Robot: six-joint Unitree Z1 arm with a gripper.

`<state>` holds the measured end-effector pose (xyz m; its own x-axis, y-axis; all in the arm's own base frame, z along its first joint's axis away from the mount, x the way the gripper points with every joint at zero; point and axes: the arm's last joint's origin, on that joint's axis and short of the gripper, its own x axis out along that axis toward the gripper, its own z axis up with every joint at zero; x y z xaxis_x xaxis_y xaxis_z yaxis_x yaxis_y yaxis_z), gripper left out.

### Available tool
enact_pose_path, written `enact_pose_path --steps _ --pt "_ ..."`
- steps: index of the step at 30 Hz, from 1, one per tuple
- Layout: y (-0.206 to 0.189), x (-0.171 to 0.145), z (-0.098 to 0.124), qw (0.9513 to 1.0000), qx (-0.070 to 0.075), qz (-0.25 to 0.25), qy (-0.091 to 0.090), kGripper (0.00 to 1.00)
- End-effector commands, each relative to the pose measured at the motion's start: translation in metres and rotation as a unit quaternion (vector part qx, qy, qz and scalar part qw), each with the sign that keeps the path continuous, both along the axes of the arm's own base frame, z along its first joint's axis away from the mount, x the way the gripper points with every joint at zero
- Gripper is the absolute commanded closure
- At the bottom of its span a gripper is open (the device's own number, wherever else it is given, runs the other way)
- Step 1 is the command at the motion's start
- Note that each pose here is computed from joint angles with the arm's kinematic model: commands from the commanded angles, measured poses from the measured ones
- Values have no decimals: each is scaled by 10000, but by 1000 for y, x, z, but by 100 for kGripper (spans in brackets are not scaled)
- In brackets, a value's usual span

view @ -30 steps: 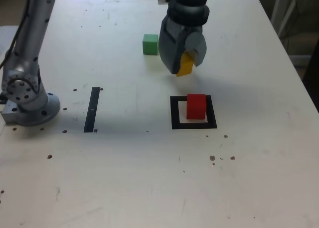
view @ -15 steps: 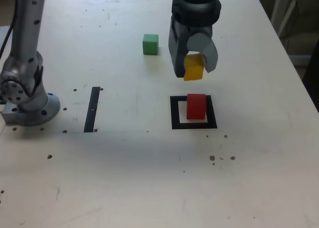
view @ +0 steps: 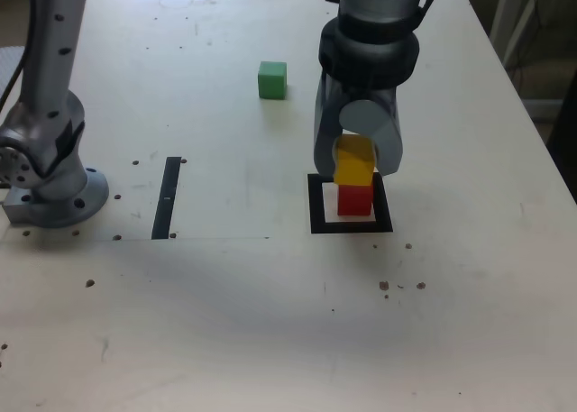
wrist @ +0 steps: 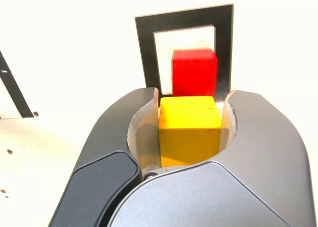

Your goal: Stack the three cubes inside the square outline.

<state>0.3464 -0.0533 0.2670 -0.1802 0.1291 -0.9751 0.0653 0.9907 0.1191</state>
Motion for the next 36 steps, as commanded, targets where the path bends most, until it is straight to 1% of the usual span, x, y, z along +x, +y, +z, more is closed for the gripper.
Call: enact_pose_path --steps 1,4,9,23,33,36 --pt "12 -1 -3 9999 13 125 89 72" --pt "22 -2 -5 9997 30 214 137 72" --pt "27 -1 -8 9995 33 281 150 72" --pt "20 1 -14 9994 -152 281 135 70" --pt "19 5 -23 9993 -230 286 99 70" --pt "19 6 -23 9993 -235 275 97 64"
